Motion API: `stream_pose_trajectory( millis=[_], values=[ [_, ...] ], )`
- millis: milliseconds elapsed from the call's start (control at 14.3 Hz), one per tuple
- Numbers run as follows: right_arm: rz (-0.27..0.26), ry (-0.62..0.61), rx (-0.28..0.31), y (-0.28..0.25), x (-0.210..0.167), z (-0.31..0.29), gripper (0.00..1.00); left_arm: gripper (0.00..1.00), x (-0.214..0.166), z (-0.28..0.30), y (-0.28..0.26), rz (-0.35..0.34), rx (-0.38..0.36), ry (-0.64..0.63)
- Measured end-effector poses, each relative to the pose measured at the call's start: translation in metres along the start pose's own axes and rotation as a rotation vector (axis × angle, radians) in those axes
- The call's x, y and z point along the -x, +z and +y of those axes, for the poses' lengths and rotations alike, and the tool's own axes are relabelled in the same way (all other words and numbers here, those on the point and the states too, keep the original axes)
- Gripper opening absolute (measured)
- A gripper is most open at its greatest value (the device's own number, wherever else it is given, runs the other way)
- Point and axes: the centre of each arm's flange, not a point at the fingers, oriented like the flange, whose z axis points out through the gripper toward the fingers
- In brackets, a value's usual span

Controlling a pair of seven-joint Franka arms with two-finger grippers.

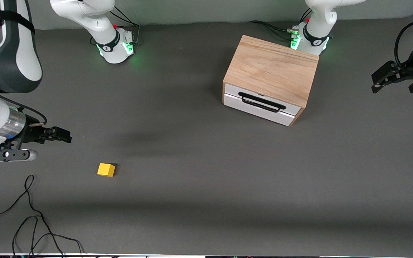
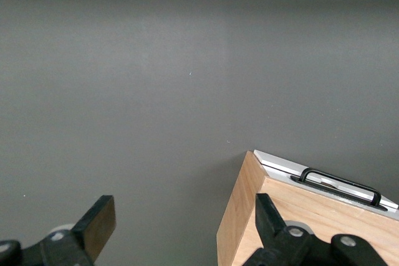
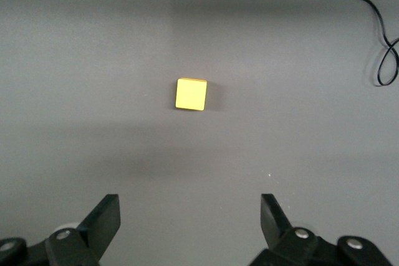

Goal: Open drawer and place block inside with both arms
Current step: 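Move the right gripper toward the yellow cube while the left gripper waits, then reach the left gripper to the drawer handle while the right gripper lowers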

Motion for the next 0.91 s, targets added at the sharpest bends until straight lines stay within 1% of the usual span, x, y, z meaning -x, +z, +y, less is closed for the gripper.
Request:
stream_pose_trajectory(
  millis=[280, 489, 559, 769, 909],
  values=[
    [-0.004, 0.0, 0.001, 0.009, -0.003, 0.0, 1.0, 1.0, -0.001, -0.004, 0.0, 0.002, 0.0, -0.006],
    [0.004, 0.001, 0.002, 0.017, -0.007, 0.0, 1.0, 1.0, -0.012, -0.004, 0.008, 0.023, 0.002, -0.002],
    [0.006, 0.001, 0.003, 0.02, -0.007, 0.0, 1.0, 1.0, -0.017, -0.005, 0.016, 0.017, 0.004, -0.002],
    [0.007, 0.001, 0.003, 0.026, -0.008, 0.0, 1.0, 1.0, -0.031, -0.006, 0.044, -0.033, 0.011, -0.005],
    [0.016, 0.001, 0.004, 0.033, -0.012, 0.0, 1.0, 1.0, -0.035, -0.005, 0.053, -0.048, 0.022, -0.044]
  ],
)
